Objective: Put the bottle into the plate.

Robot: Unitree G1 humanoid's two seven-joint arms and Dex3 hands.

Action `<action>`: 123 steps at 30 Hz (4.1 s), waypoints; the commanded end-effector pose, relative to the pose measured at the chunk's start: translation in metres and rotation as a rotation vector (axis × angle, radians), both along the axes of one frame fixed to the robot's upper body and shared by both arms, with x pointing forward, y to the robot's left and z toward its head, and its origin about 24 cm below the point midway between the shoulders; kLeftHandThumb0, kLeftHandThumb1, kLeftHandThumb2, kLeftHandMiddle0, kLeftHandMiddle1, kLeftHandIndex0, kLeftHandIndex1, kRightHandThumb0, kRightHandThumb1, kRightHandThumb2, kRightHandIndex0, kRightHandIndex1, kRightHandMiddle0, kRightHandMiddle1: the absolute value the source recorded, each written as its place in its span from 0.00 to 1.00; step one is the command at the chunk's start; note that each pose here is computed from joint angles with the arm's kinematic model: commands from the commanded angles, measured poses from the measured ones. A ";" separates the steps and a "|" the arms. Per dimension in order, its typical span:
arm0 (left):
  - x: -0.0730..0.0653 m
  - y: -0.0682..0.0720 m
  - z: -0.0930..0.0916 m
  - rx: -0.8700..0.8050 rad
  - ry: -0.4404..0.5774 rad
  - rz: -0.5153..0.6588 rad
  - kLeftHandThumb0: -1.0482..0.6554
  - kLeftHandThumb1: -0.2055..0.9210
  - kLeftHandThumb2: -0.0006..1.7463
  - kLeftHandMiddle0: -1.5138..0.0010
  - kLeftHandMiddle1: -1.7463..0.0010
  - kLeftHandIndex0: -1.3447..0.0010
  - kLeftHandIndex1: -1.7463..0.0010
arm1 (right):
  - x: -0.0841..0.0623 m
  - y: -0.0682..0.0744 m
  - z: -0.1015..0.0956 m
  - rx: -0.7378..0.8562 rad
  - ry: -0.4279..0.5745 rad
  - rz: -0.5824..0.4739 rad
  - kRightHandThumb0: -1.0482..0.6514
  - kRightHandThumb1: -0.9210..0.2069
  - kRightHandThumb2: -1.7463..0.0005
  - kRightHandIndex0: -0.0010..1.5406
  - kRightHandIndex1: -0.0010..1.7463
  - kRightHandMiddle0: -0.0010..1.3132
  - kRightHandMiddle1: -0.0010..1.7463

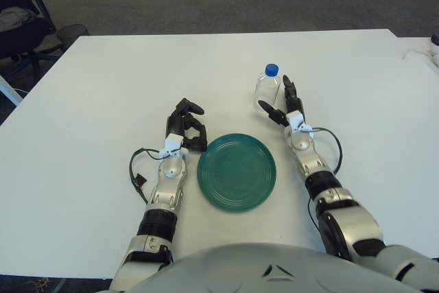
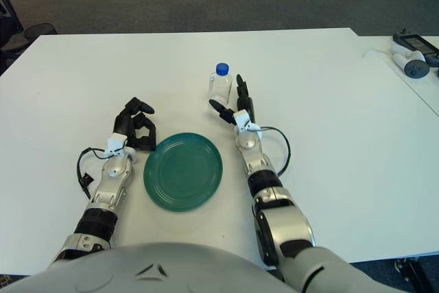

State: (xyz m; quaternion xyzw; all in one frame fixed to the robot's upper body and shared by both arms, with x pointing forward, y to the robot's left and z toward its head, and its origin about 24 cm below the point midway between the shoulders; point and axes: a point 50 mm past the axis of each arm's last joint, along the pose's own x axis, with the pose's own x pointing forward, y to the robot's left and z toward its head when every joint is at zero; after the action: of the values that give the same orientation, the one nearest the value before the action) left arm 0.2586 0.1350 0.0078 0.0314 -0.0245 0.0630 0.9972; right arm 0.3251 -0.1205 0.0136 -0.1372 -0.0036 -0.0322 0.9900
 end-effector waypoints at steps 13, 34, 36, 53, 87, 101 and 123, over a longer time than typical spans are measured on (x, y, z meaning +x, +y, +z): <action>-0.006 0.006 -0.013 -0.003 0.059 0.017 0.61 0.09 1.00 0.37 0.08 0.46 0.00 | 0.009 0.007 -0.001 -0.026 0.062 -0.008 0.00 0.00 0.82 0.08 0.01 0.00 0.10; -0.007 0.009 -0.016 -0.022 0.075 0.029 0.61 0.10 1.00 0.38 0.06 0.47 0.00 | 0.021 0.023 0.005 -0.026 0.088 0.069 0.00 0.00 0.79 0.07 0.01 0.00 0.10; -0.007 0.009 -0.016 -0.023 0.074 0.029 0.61 0.10 1.00 0.38 0.06 0.47 0.00 | 0.021 0.025 0.006 -0.029 0.088 0.074 0.00 0.00 0.78 0.07 0.01 0.00 0.11; -0.006 0.009 -0.017 -0.045 0.062 0.022 0.61 0.10 1.00 0.38 0.06 0.47 0.00 | 0.022 0.036 0.007 -0.095 0.081 0.143 0.00 0.00 0.75 0.12 0.02 0.00 0.19; -0.004 0.008 -0.017 -0.026 0.058 0.029 0.61 0.10 1.00 0.39 0.05 0.47 0.00 | 0.014 0.042 0.004 0.153 0.035 0.039 0.58 0.53 0.30 0.82 1.00 0.78 1.00; -0.002 0.007 -0.019 -0.012 0.081 0.032 0.61 0.10 1.00 0.39 0.05 0.47 0.00 | 0.016 0.037 0.008 0.178 0.007 0.032 0.59 0.55 0.28 0.82 1.00 0.79 1.00; 0.000 0.006 -0.017 0.013 0.074 0.029 0.61 0.09 1.00 0.38 0.06 0.47 0.00 | 0.005 0.029 0.107 0.078 -0.471 0.194 0.58 0.53 0.29 0.80 1.00 0.78 1.00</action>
State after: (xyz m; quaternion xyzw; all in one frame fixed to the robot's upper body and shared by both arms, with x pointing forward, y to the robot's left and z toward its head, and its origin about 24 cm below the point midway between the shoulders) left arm 0.2628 0.1361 0.0059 0.0163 -0.0339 0.0699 0.9968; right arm 0.3498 -0.0947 0.1019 -0.0622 -0.1899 0.0089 0.9798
